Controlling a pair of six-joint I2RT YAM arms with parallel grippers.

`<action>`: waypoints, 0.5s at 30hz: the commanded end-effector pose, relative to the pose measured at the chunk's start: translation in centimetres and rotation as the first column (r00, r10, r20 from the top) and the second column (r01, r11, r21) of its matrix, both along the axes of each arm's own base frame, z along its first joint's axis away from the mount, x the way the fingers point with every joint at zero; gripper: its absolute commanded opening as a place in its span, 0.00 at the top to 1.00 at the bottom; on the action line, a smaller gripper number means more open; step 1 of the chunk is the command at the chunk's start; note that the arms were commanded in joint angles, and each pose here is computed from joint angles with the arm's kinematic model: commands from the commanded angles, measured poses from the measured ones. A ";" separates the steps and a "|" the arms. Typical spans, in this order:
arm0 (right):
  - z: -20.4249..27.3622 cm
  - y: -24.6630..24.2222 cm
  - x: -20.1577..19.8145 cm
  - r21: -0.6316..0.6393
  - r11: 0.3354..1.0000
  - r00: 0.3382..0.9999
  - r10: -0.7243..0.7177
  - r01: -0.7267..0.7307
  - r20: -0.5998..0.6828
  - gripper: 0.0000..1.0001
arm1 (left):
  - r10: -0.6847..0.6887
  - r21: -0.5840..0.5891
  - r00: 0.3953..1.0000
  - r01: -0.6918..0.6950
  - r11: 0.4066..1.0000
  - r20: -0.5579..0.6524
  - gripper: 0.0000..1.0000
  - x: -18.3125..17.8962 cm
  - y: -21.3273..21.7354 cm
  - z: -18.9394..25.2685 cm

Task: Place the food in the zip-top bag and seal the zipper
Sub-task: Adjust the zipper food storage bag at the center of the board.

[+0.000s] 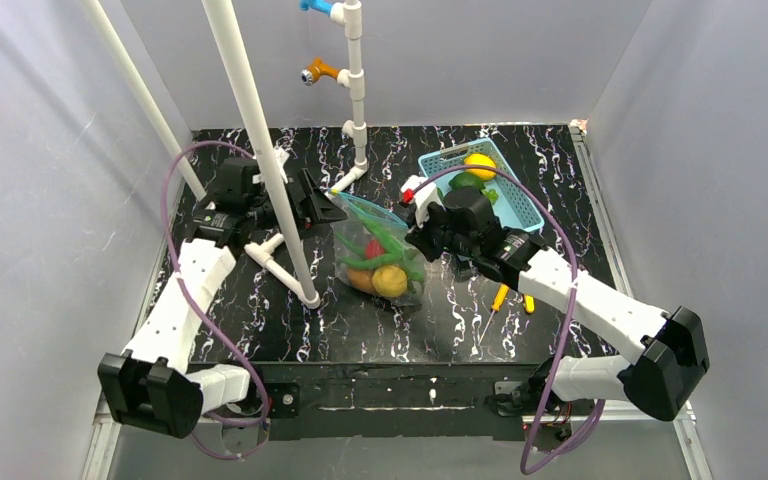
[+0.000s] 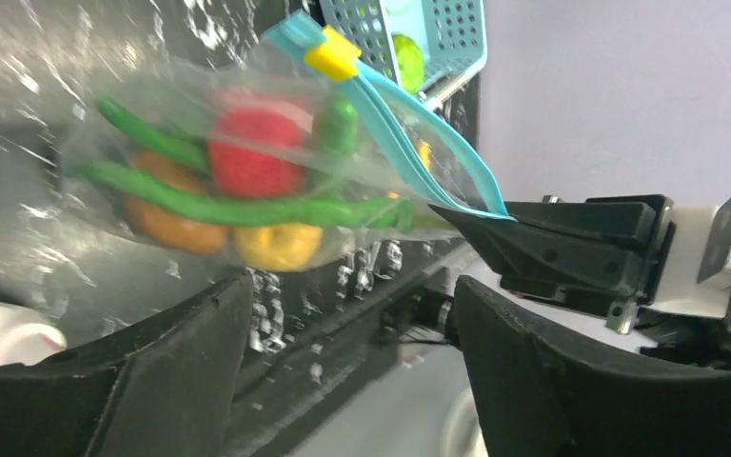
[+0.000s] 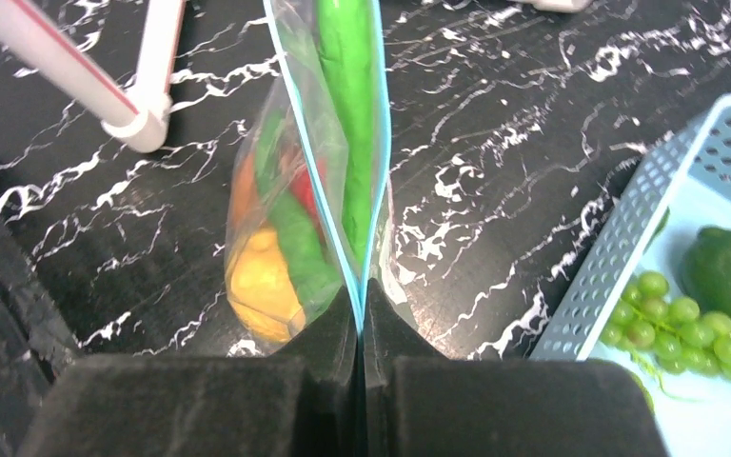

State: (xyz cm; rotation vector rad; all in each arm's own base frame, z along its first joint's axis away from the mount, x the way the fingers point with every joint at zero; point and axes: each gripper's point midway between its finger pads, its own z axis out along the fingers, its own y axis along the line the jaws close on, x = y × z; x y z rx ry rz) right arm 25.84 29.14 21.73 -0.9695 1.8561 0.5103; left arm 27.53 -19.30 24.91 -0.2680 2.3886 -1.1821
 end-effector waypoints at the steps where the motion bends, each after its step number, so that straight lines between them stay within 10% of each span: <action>1: 1.7 1.5 -1.5 0.050 0.967 0.967 0.249 -0.251 0.051 0.99 | -0.102 0.209 0.968 0.054 0.976 0.229 0.22 -0.3 2.9 0.9; 9: 0.5 0.5 0.1 0.012 0.969 0.969 0.248 -0.248 -0.010 0.99 | -0.143 0.331 0.867 -0.027 0.943 0.478 0.24 3.3 4.6 1.0; 15: 0.2 0.3 0.7 0.010 0.975 0.975 0.222 -0.221 -0.024 0.99 | -0.079 0.307 0.909 -0.055 0.950 0.409 0.22 5.9 5.3 0.3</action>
